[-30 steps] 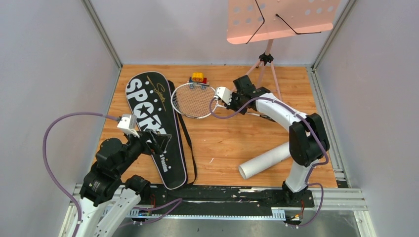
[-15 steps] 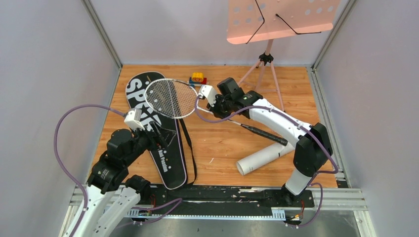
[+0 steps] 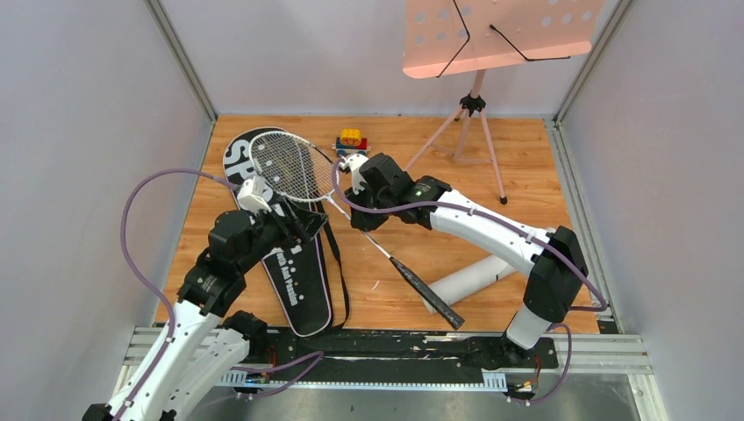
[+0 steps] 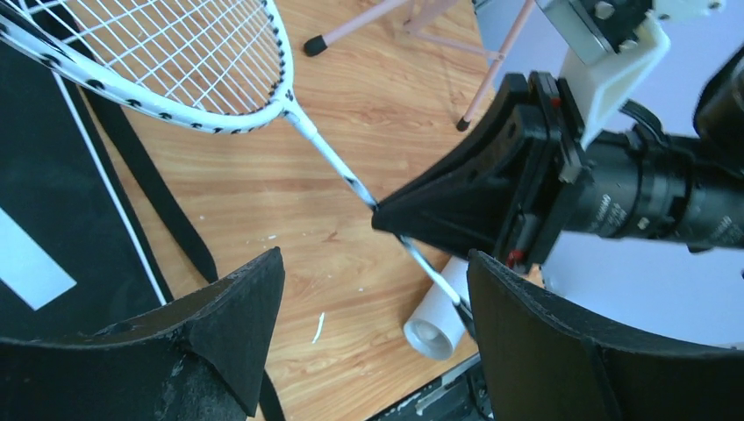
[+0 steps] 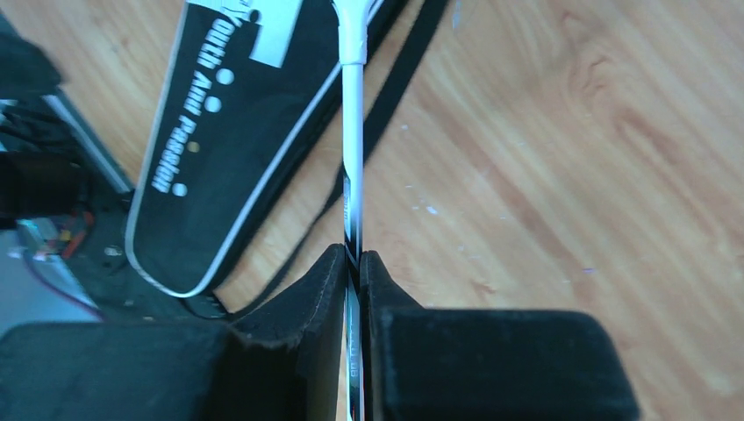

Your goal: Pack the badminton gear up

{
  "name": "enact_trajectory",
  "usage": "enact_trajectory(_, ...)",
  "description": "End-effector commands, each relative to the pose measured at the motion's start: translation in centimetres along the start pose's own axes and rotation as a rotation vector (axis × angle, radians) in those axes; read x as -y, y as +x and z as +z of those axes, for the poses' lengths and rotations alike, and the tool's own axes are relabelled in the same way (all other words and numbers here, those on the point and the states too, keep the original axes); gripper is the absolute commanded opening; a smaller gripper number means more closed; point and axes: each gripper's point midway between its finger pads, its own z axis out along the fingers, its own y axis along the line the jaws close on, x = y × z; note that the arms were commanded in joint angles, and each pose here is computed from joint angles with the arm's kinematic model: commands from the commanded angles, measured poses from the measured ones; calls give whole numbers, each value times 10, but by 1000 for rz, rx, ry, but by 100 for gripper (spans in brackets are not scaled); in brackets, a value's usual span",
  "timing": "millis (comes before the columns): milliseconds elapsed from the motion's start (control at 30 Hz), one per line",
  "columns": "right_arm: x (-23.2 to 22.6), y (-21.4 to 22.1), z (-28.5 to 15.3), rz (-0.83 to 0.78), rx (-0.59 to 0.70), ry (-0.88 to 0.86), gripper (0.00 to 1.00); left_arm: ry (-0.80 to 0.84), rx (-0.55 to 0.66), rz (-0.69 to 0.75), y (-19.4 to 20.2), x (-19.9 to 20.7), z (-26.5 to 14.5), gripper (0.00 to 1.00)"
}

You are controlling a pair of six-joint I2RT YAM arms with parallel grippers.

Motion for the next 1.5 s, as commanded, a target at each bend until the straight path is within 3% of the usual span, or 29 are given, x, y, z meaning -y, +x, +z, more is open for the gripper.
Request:
enact_trajectory(0, -24, -56, -31, 238, 221, -44, 0, 49, 70, 13, -18, 12, 14, 83)
enact_trajectory(267, -47, -53, -25, 336, 289, -99, 0, -20, 30, 8, -9, -9, 45, 78)
enact_trajectory(567, -56, -45, -14, 324, 279, -117, 0, -26, 5, -10, 2, -18, 67, 71)
enact_trajectory(733, -61, -44, -12, 326, 297, -136, 0, -29, -19, -20, 10, -24, 76, 58)
enact_trajectory(900, -60, -33, -9, 323, 282, -134, 0, -38, -13, -26, 11, -27, 75, 31)
enact_trajectory(1200, -59, -16, -9, 287, 276, -154, 0, -8, 13, -42, 12, -26, 73, 3)
enact_trajectory(1467, -64, -11, -8, 272, 286, -196, 1, -6, -2, -48, 20, -31, 74, 0)
